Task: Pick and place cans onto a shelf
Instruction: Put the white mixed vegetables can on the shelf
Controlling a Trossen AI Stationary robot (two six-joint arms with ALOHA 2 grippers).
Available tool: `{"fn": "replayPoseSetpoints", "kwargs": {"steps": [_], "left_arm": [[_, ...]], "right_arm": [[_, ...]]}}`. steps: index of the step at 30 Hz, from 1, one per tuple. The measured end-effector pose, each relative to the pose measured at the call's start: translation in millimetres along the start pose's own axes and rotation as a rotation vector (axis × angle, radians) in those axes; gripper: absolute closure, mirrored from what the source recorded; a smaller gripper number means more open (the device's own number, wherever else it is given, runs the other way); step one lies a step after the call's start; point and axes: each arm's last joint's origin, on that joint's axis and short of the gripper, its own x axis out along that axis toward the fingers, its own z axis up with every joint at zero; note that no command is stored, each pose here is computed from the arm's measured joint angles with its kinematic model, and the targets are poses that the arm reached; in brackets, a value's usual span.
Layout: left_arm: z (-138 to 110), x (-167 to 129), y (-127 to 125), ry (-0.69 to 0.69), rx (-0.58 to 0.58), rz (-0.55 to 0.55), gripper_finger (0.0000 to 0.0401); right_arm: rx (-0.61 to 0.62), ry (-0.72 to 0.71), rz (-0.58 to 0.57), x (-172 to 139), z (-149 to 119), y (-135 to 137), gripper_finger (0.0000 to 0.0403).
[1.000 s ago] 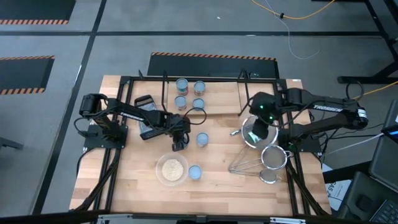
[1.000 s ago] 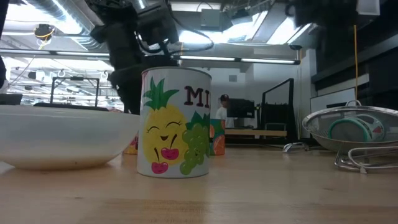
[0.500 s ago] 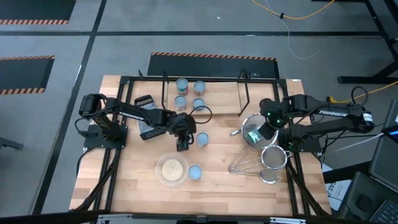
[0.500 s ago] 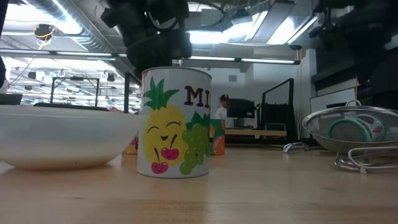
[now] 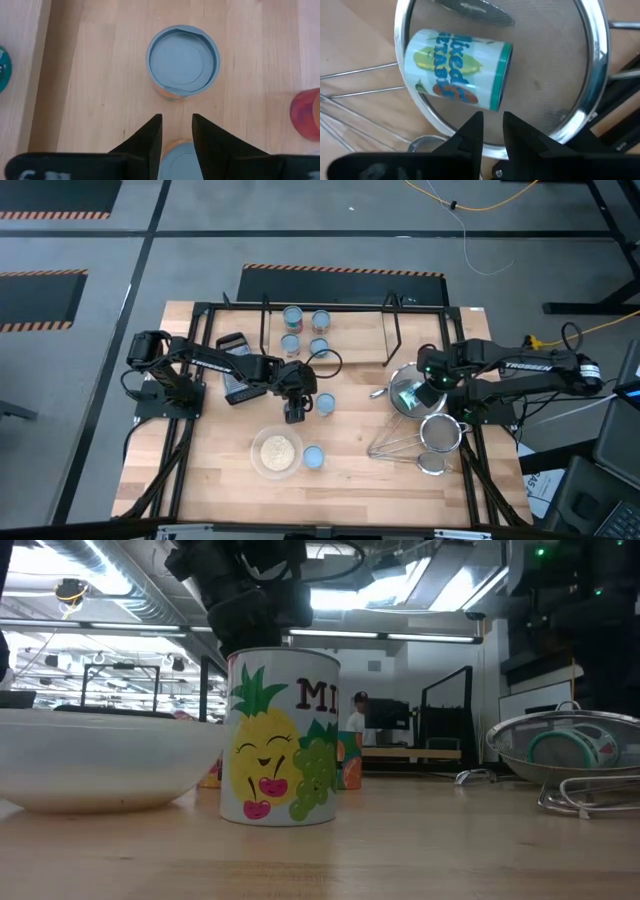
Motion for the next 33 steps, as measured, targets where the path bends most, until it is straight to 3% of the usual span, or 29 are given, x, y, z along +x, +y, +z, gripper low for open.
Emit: {"fn": "replayPoseSetpoints", "kwargs": {"steps": [33], "left_arm": [[0, 0, 0, -0.001, 0.000, 0.000, 0.0303]], "right_arm": [[-0.001, -0.031, 0.033, 23, 11, -12, 0.0325]]}}
